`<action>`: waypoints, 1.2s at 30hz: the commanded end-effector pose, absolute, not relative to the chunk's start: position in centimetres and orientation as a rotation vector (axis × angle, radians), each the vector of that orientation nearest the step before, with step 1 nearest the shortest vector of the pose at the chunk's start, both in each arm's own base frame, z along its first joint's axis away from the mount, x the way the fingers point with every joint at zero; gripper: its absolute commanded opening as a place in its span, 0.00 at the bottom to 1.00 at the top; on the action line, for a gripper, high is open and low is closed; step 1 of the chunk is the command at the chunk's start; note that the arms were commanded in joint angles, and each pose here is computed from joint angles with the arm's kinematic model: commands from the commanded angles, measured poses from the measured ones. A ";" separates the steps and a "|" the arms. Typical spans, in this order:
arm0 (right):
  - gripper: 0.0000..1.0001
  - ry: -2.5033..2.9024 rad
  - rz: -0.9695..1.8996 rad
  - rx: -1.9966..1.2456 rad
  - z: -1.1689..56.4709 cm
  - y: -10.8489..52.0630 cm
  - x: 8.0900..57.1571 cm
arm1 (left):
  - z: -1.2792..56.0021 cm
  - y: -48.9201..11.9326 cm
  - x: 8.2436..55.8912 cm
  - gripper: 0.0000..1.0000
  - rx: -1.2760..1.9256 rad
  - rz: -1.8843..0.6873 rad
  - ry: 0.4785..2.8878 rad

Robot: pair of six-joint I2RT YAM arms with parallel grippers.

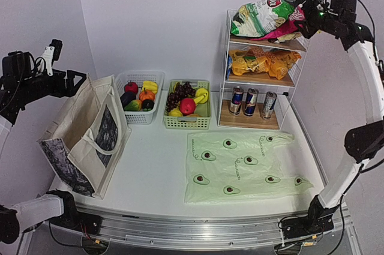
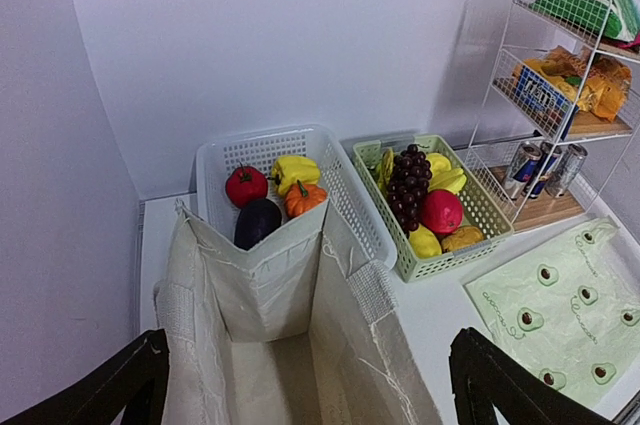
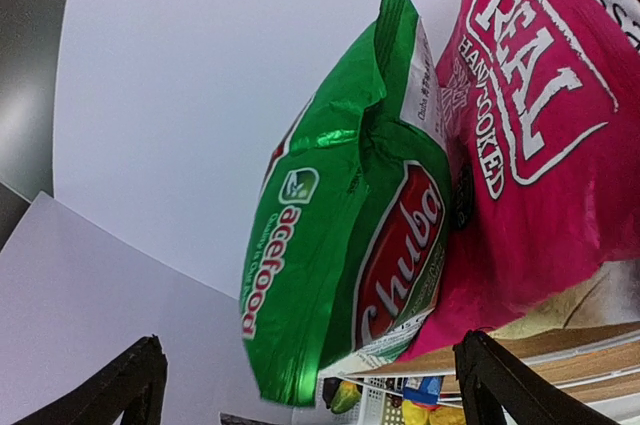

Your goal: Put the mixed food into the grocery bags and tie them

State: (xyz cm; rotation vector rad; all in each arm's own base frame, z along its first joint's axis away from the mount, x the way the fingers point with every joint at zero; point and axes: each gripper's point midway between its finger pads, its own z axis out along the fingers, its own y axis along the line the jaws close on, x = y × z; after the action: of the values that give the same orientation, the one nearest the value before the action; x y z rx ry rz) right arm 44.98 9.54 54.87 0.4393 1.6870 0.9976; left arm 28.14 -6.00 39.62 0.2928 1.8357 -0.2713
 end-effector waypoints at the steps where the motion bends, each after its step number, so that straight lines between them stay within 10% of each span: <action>1: 0.98 1.569 0.889 0.461 57.8 8.1 45.4 | 41.8 -5.4 27.5 0.97 0.317 -0.201 1.788; 18: 0.84 1.609 0.770 0.387 55.6 10.9 48.8 | 42.1 -6.4 26.9 0.98 0.373 -0.243 1.764; 22: 0.67 1.608 0.764 0.376 55.6 11.0 48.8 | 42.0 -6.3 27.0 0.98 0.374 -0.234 1.764; 26: 0.04 1.605 0.744 0.371 55.8 10.8 48.4 | 41.9 -6.3 27.0 0.98 0.379 -0.229 1.762; 36: 0.00 1.460 0.889 0.161 61.1 14.3 46.0 | 39.4 -3.2 28.2 0.96 0.321 -0.026 1.915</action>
State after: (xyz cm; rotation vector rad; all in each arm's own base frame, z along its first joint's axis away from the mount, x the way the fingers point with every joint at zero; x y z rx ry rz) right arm 49.22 11.51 54.64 0.3479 1.6371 0.7602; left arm 27.71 -5.59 39.69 0.3563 1.8401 -0.1907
